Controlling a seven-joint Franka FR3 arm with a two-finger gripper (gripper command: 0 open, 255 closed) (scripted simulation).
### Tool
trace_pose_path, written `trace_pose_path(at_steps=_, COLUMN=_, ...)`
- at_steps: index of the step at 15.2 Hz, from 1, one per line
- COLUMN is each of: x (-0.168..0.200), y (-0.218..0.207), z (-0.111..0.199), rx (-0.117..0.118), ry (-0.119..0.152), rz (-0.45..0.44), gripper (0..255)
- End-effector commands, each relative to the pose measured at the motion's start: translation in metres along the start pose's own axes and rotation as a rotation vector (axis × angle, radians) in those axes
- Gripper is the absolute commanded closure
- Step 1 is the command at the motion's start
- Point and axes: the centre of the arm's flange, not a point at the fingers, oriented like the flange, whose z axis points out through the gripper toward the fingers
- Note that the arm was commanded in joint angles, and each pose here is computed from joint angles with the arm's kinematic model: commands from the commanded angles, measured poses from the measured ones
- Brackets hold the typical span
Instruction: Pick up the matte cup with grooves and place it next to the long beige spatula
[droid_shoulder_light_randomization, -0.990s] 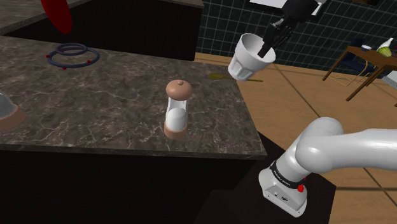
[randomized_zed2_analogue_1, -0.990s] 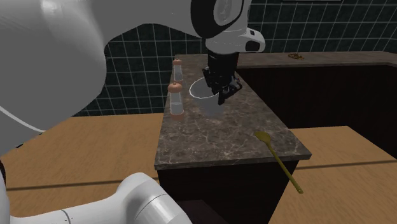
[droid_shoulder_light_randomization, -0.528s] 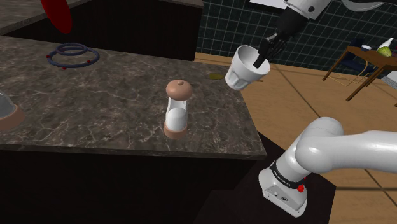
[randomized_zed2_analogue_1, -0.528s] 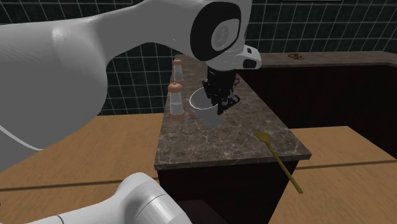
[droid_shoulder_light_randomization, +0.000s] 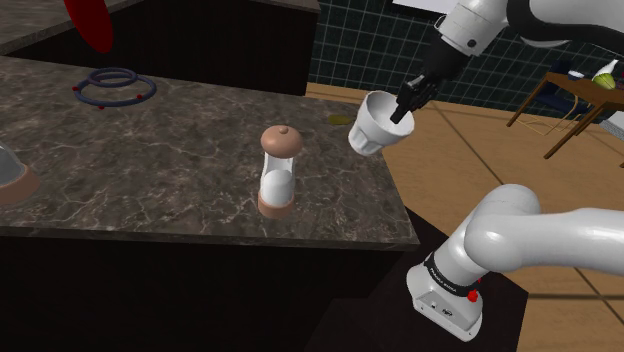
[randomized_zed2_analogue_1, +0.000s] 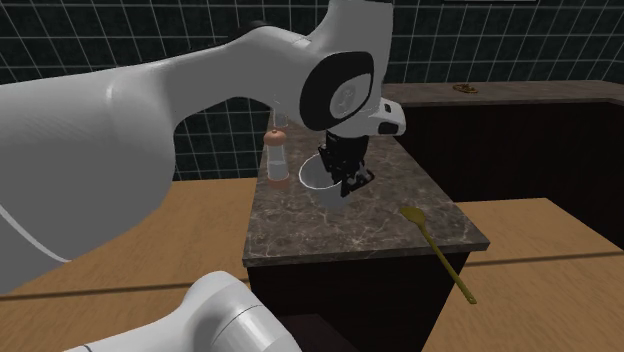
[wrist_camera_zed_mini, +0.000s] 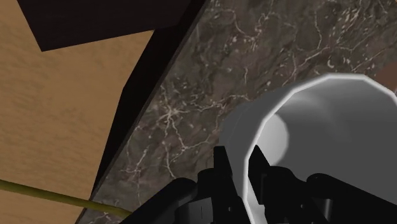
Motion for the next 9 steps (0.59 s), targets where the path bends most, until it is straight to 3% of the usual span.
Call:
trace_pose_path(at_steps=1, x=-0.002, y=0.003, z=0.01, rx=0.0, ry=0.001, rz=0.0, gripper=255)
trace_pose_path(at_steps=9, x=-0.009, y=0.011, z=0.051, rx=0.0, ry=0.001, rz=0.0, gripper=255)
